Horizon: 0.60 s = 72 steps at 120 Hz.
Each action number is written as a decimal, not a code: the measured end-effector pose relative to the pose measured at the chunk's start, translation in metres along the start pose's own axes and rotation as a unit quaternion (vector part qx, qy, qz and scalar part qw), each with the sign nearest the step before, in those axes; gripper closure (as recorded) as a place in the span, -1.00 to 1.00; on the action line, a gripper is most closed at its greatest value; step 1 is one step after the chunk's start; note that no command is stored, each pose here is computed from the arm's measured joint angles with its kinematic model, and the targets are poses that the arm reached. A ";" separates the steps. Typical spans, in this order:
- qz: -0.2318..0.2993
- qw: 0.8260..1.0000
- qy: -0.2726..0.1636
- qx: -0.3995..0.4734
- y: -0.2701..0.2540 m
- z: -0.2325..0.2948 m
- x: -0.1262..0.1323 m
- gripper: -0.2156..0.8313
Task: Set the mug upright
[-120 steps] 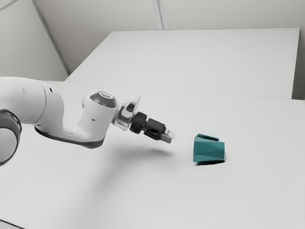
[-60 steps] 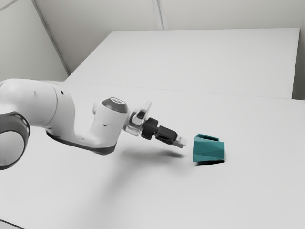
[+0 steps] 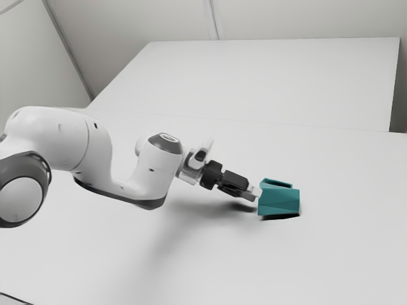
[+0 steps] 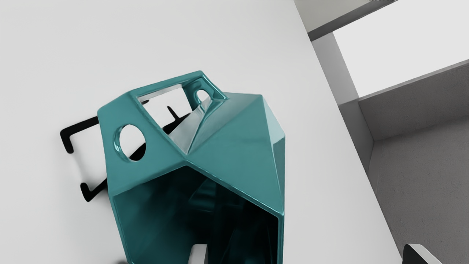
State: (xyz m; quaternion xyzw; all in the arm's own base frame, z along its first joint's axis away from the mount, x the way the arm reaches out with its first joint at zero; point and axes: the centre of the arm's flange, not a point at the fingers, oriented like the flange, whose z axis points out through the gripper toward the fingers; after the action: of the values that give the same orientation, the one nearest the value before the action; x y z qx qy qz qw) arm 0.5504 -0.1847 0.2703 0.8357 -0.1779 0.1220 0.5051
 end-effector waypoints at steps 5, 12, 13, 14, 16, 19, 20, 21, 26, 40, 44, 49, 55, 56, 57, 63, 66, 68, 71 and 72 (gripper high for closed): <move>-0.002 1.000 0.000 0.000 -0.001 0.001 0.000 -0.54; -0.004 1.000 -0.001 -0.001 -0.001 0.005 0.001 -0.54; -0.004 1.000 -0.001 -0.001 -0.001 0.005 0.001 -0.54; -0.004 1.000 -0.001 -0.001 -0.001 0.006 0.001 -0.54; -0.004 1.000 -0.001 -0.002 -0.001 0.007 0.001 -0.54; -0.005 1.000 -0.001 -0.002 -0.001 0.008 0.002 -0.54; -0.005 1.000 -0.001 -0.002 -0.002 0.008 0.002 -0.54; -0.006 1.000 -0.001 -0.002 -0.002 0.009 0.002 -0.54; -0.006 1.000 -0.002 -0.003 -0.002 0.011 0.003 -0.54; -0.008 1.000 -0.003 -0.004 -0.004 0.018 0.005 -0.54; -0.008 1.000 -0.004 -0.005 -0.004 0.020 0.006 -0.54; -0.008 1.000 -0.005 -0.006 -0.005 0.023 0.007 -0.54; -0.009 1.000 -0.006 -0.007 -0.006 0.026 0.008 -0.54; -0.009 1.000 -0.006 -0.007 -0.006 0.027 0.008 -0.54; -0.009 1.000 -0.006 -0.007 -0.007 0.028 0.008 -0.54; -0.008 1.000 -0.008 -0.008 -0.007 0.031 0.010 -0.54; -0.007 1.000 -0.009 -0.009 -0.006 0.034 0.011 -0.54; -0.007 1.000 -0.009 -0.009 -0.006 0.035 0.011 -0.54; -0.006 1.000 -0.010 -0.010 -0.006 0.037 0.012 -0.54; -0.006 1.000 -0.010 -0.010 -0.006 0.038 0.012 -0.54</move>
State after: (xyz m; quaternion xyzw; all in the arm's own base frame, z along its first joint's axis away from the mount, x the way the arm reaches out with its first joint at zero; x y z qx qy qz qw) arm 0.5649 -0.2178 0.2526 0.8328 -0.1792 0.1085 0.5124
